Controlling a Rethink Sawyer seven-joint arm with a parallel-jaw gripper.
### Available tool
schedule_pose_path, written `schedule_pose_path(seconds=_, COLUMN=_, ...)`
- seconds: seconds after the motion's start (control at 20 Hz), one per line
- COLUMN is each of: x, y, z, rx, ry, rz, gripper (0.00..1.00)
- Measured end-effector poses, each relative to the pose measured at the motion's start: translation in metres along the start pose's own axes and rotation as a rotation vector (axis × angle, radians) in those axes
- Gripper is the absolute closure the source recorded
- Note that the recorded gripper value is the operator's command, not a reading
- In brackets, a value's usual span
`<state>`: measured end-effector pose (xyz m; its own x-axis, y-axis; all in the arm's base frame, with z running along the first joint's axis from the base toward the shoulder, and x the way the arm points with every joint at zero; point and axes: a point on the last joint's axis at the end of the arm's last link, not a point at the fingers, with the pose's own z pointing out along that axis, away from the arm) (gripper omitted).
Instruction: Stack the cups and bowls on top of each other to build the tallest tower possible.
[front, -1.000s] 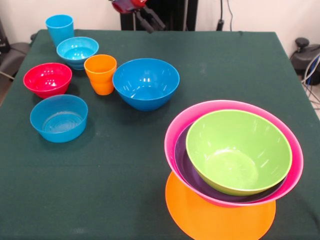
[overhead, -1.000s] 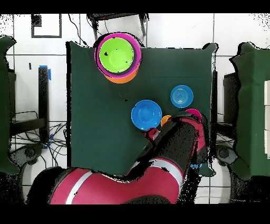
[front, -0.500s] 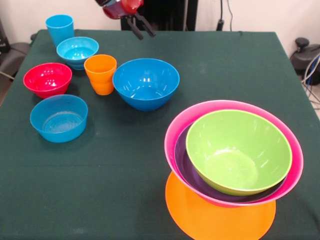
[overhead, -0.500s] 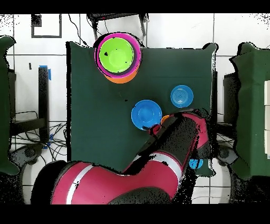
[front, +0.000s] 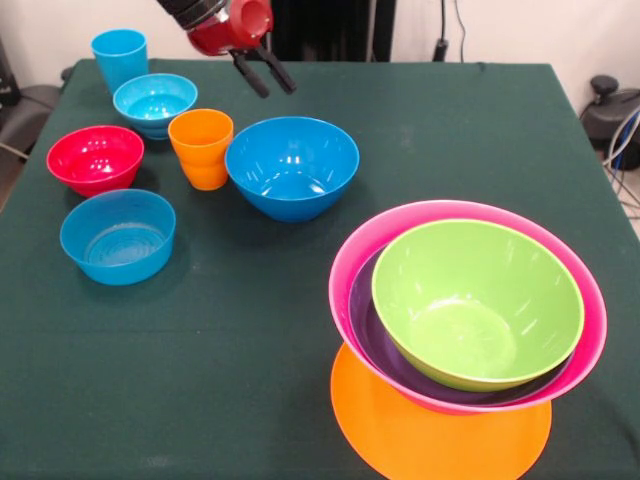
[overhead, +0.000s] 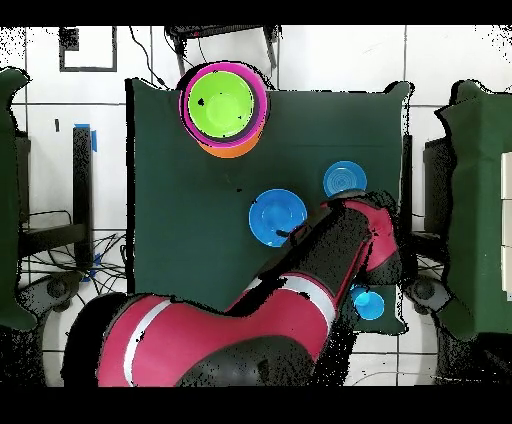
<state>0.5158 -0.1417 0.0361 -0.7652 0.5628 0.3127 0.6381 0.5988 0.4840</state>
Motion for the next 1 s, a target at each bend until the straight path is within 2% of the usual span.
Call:
schedule_pose_path(seconds=0.55, x=-0.022, y=0.025, z=0.016, rx=0.072, ry=-0.015, rz=-0.098, gripper=0.0)
schedule_pose_path(seconds=1.0, x=-0.041, y=0.045, z=0.025, rx=0.134, ry=-0.059, rz=-0.175, gripper=0.0)
